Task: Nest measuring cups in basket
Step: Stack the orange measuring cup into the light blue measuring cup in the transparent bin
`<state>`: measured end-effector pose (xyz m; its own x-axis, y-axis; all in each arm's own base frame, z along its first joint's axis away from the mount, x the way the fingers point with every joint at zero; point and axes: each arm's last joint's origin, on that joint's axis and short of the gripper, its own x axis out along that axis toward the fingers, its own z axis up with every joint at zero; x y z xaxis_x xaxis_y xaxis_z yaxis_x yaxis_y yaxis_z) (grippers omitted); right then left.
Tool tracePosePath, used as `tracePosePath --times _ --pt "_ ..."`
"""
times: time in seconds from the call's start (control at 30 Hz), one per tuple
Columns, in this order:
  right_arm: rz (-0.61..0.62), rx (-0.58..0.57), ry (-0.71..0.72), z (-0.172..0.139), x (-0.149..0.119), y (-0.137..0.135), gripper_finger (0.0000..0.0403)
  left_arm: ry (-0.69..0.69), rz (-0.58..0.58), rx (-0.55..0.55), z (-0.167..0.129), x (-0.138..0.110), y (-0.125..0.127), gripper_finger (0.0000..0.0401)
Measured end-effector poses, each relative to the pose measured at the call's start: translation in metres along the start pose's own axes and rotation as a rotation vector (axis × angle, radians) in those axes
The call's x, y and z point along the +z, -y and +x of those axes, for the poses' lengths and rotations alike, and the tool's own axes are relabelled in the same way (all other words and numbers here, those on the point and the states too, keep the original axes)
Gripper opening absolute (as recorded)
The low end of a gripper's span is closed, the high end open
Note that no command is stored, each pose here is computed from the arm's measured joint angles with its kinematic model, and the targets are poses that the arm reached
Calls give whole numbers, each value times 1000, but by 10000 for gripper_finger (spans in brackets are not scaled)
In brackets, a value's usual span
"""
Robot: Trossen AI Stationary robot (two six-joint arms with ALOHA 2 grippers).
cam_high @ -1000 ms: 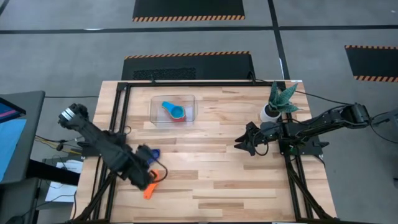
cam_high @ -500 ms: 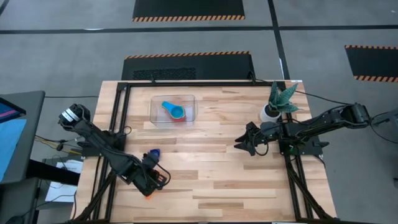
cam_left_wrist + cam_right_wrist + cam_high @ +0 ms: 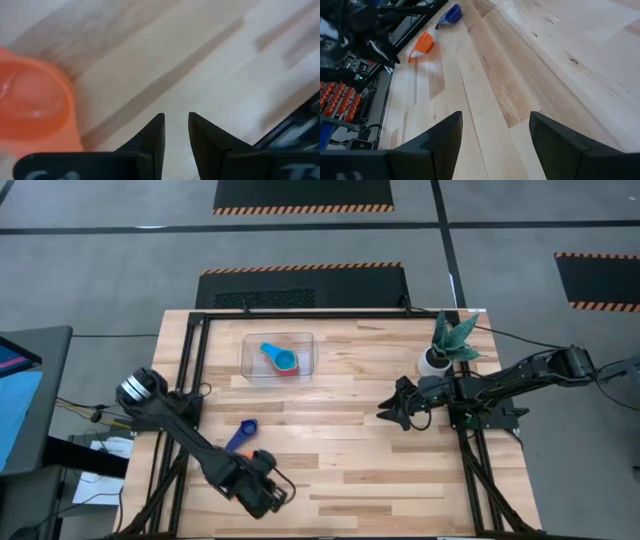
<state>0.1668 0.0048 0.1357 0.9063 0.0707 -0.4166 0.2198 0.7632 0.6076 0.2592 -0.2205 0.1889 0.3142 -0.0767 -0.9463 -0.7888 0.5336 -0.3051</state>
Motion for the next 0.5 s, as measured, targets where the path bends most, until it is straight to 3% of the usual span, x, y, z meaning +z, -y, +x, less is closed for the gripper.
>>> tracePosePath --times 0.1,0.27,0.5 --pt "1 -4 -5 0 0 0 255 -16 58 162 -13 0 12 73" --pt "3 -7 -9 0 -1 1 255 73 118 430 -38 4 17 73" --pt "2 -6 -7 0 -1 1 255 54 114 465 -16 2 4 73"
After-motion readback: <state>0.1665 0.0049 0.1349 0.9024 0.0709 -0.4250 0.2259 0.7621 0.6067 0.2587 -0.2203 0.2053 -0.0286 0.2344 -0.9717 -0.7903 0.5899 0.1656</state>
